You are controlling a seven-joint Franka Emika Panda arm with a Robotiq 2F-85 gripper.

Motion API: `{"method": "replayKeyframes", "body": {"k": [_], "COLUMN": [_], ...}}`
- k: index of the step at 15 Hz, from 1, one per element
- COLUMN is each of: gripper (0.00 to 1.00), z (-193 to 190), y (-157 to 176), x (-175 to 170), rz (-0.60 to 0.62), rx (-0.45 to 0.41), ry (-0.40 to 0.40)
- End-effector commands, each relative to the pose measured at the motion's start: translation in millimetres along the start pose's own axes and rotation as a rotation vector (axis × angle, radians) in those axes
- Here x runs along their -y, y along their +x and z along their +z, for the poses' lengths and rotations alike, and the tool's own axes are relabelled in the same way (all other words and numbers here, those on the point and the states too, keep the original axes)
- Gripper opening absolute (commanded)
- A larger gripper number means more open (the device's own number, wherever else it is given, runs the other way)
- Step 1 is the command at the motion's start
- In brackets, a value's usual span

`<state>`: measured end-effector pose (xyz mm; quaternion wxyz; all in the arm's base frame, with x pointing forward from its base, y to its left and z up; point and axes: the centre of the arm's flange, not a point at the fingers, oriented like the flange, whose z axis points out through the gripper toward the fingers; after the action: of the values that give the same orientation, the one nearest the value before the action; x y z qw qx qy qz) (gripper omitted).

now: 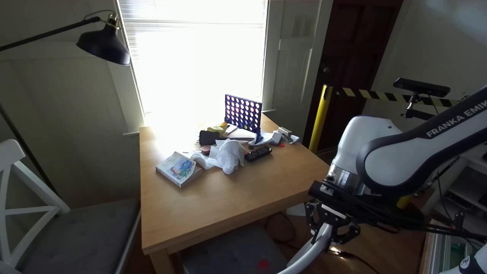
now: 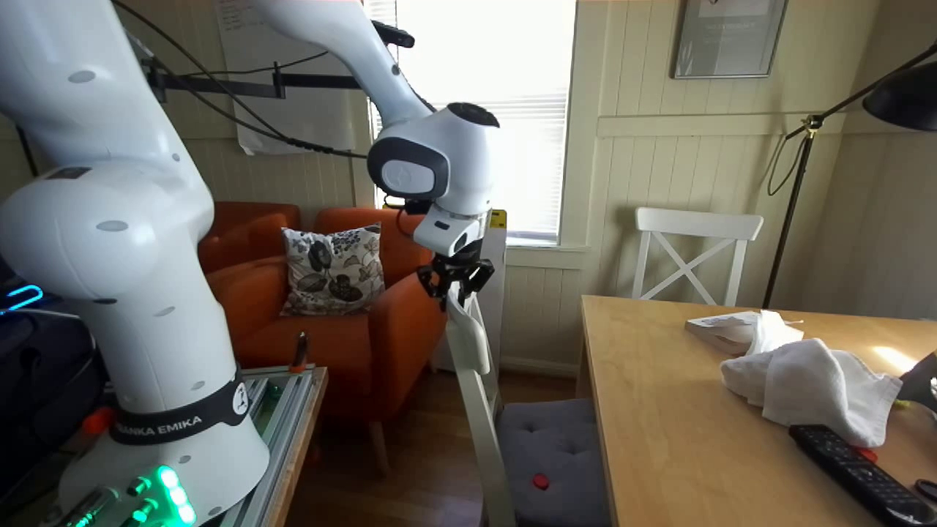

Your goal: Partially pull the chair out away from the table

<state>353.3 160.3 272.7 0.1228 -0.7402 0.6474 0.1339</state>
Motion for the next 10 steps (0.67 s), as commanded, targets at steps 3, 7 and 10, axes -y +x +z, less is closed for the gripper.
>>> {"method": "replayKeyframes", "body": {"k": [3,7,10], "gripper": [0.08,0.08,0.08], "z": [-41.1,-47.0,-44.9], "y": [-32.7,-35.1,-35.1], "x": [-43.3,-43.2,-46.7], "rz": [-0.082,-0.083,-0.085], "rx": [0.087,0.096,0.098], "ry": [-0.106,-0.113,-0.121]}}
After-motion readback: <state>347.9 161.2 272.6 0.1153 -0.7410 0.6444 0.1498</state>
